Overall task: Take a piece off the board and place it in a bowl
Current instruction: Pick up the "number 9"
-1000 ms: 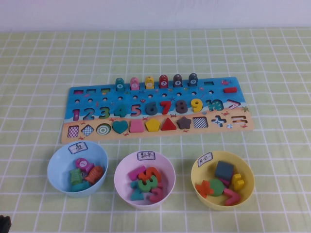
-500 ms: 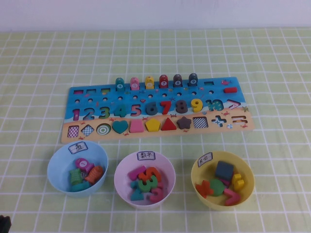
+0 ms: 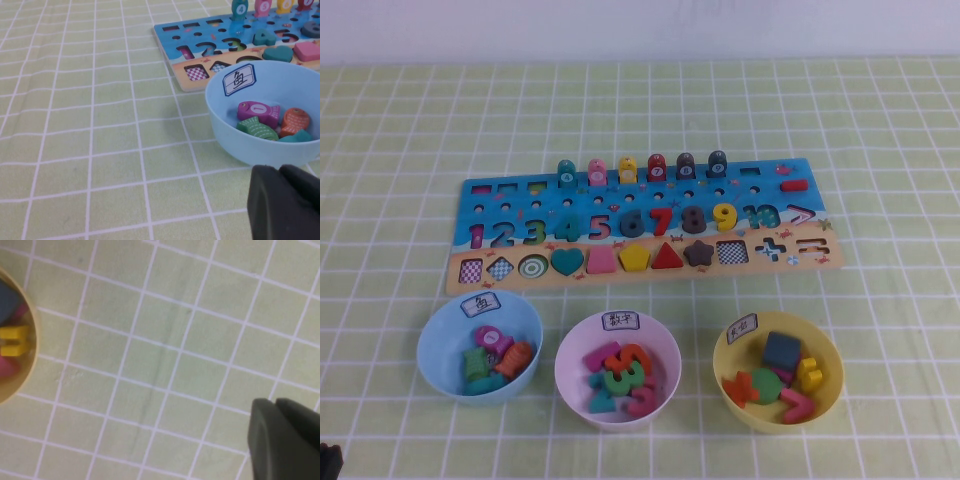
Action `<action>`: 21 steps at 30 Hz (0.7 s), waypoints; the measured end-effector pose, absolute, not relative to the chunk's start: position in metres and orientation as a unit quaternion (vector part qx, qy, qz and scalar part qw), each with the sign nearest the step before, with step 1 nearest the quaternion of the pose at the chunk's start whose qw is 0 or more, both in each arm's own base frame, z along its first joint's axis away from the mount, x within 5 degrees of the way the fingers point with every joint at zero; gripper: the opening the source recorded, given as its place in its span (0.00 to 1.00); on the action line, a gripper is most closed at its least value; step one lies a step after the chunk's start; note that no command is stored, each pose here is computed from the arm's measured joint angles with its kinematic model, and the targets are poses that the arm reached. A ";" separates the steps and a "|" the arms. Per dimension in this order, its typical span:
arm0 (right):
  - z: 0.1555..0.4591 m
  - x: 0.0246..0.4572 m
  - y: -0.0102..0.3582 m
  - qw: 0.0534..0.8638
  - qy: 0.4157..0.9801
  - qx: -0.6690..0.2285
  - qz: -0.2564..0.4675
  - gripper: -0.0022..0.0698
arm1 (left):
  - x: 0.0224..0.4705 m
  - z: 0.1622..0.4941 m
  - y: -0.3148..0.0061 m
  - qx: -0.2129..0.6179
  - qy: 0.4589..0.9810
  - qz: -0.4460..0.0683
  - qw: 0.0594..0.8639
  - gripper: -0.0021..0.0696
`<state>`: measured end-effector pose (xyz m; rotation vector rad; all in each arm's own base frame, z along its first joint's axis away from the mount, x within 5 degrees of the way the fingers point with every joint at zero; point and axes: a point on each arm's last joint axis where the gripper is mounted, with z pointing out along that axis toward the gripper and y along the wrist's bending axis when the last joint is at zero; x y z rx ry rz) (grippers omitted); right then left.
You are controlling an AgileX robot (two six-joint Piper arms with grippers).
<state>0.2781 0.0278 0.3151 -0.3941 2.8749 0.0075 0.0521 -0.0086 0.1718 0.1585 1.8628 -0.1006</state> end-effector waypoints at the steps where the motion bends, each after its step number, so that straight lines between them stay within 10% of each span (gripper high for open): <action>1: 0.314 0.281 0.029 0.117 0.983 -0.141 -0.005 0.01 | 0.052 0.172 -0.009 0.068 0.801 -0.043 0.593 0.02; 11: 0.276 0.305 0.095 0.068 0.959 -0.256 -0.097 0.01 | 0.052 0.172 -0.009 0.068 0.801 -0.043 0.593 0.02; 21: 0.297 0.338 0.146 0.117 0.942 -0.313 -0.011 0.01 | 0.052 0.172 -0.009 0.068 0.801 -0.043 0.593 0.02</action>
